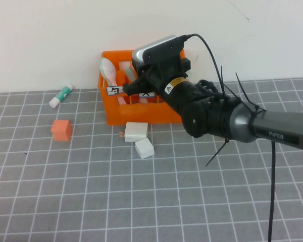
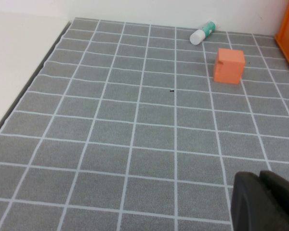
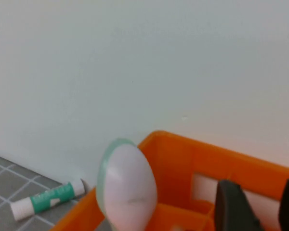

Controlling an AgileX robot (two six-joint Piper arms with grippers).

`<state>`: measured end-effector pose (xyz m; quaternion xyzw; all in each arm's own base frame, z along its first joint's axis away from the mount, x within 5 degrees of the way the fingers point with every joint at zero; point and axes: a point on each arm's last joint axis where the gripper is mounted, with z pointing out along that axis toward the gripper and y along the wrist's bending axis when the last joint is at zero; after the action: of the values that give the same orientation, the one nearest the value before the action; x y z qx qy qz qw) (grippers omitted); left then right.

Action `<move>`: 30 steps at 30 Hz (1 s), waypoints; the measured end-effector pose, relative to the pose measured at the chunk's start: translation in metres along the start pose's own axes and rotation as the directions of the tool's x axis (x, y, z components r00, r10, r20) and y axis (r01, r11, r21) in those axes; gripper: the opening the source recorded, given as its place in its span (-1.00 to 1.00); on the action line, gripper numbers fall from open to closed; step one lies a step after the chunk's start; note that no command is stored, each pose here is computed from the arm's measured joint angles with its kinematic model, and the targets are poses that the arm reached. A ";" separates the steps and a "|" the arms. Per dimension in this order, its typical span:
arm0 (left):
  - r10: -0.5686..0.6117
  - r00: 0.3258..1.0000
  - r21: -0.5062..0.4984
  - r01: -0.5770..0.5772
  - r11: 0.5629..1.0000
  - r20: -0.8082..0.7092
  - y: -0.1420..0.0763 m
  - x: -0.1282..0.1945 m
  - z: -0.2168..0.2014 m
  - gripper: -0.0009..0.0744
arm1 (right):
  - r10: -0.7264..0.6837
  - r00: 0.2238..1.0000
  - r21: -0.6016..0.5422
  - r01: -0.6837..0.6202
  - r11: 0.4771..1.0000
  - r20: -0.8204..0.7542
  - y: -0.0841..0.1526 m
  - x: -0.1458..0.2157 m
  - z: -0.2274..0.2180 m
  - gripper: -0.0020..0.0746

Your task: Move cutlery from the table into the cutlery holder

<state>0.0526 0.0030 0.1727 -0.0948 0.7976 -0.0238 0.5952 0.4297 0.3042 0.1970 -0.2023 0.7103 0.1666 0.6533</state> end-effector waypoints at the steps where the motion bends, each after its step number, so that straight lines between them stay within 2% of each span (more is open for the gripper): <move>1: 0.000 1.000 0.000 0.000 1.000 0.000 0.000 0.000 0.000 -0.98 | 0.001 1.000 -0.003 0.000 1.000 0.003 0.001 -0.004 -0.001 -0.36; 8: 0.000 1.000 0.000 0.000 1.000 0.000 0.000 0.000 0.000 -0.98 | 0.020 0.994 -0.045 -0.015 0.999 0.109 0.018 -0.074 -0.043 -0.36; 10: 0.000 1.000 0.000 0.000 1.000 0.000 0.000 0.000 0.000 -0.98 | 0.025 0.990 -0.060 -0.017 0.998 0.138 0.021 -0.095 -0.067 -0.36; 16: 0.000 1.000 0.000 0.000 1.000 0.000 0.000 0.000 0.000 -0.98 | 0.029 0.979 -0.072 -0.014 0.997 0.200 0.016 -0.124 -0.150 -0.46; 23: 0.000 1.000 0.000 0.000 1.000 0.000 0.000 0.000 0.000 -0.98 | -0.085 0.970 -0.038 0.096 0.995 0.229 -0.004 -0.107 -0.258 -0.76; 30: 0.003 1.000 0.000 -0.003 1.000 0.000 0.000 0.000 0.000 -0.98 | -0.253 0.952 -0.080 0.270 0.960 0.174 -0.018 -0.099 -0.349 -0.88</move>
<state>0.0526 0.0030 0.1727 -0.0936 0.7977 -0.0229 0.5953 0.1449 0.1211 0.3274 -0.3139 0.6122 0.1308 0.7138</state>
